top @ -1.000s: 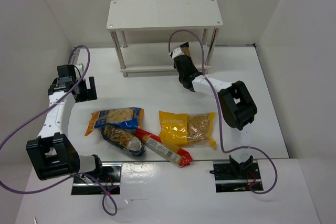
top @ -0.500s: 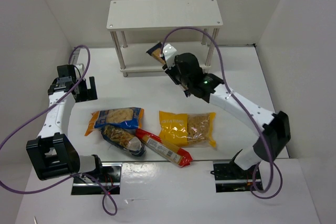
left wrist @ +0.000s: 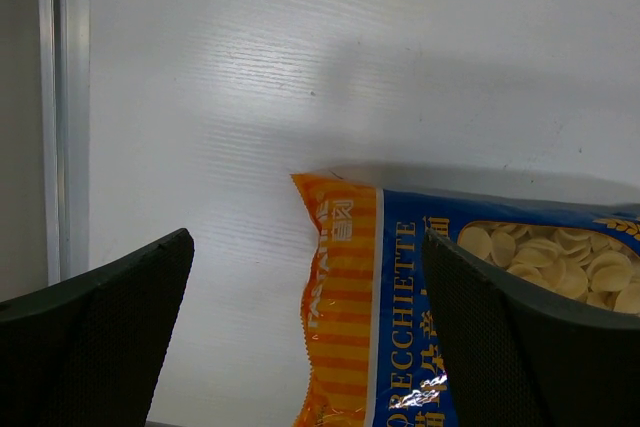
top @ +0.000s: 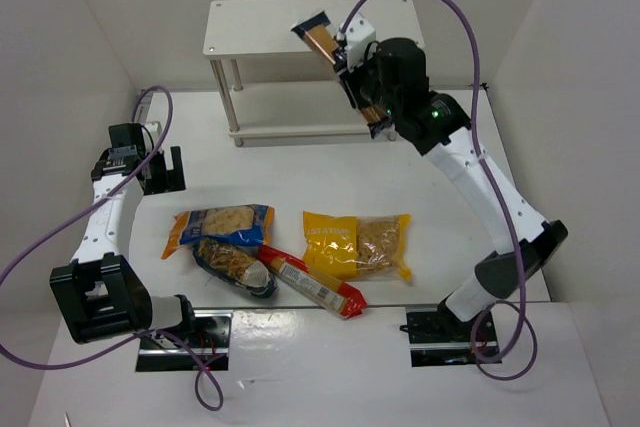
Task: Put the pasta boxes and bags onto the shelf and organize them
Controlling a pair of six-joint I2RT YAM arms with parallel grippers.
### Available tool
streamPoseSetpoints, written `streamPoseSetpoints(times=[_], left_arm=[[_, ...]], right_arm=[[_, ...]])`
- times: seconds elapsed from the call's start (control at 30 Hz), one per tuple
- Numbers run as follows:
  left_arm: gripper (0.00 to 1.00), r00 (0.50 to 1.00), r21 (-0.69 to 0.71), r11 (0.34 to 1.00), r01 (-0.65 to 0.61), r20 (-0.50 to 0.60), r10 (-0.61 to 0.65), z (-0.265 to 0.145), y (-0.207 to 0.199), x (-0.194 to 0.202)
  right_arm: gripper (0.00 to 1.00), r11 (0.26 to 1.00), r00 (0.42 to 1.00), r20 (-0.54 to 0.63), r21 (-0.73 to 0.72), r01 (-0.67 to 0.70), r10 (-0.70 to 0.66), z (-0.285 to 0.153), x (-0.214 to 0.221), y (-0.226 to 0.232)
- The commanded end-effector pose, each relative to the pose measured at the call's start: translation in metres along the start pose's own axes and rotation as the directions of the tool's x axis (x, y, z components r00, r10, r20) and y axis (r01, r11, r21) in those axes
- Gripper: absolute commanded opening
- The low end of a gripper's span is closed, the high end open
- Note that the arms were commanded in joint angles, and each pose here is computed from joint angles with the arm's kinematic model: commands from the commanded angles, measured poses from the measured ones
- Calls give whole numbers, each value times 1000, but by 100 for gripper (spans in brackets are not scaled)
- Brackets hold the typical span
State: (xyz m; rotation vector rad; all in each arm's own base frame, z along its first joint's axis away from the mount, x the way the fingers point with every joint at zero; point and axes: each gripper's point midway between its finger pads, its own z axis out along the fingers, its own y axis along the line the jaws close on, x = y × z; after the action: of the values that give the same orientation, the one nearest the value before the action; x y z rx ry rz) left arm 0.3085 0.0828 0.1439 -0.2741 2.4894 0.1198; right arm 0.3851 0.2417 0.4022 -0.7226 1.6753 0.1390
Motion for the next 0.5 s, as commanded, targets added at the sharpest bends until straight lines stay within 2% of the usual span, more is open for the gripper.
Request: streamPoseSetpoints(times=[0.0,0.03,0.07,0.1,0.13,0.27,0.47], left_arm=[[100,1000,11,1000,-11,11,11,1,0,-2],[100,1000,11,1000,-20,11,20,1,0,-2],[100,1000,11,1000,-20,11,20,1,0,-2],[100,1000,11,1000,-20,11,20,1,0,-2],[100,1000,20,1000,-20,12,20,1,-2,-2],[100,1000,21,1000,-20,12,20,1,-2,-2],[100,1000,21,999,-29,3,29,3,-1,-1]], right_arm=[[0,988,982,181,130,-80,55,-4,-61,-63],[0,982,972,224,162,-103,65,-14,-79,-89],[0,984,969,234,140,-110,75,-12,-84,-94],[0,985,980,177,124,-119,96,4,-69,-97],[0,981,963,246,128,-144,110,-11,-98,-112],[0,976,952,271,122,-180,142,-14,-109,-153],[0,977,943,303,112,-181,140,-9,-108,-171]])
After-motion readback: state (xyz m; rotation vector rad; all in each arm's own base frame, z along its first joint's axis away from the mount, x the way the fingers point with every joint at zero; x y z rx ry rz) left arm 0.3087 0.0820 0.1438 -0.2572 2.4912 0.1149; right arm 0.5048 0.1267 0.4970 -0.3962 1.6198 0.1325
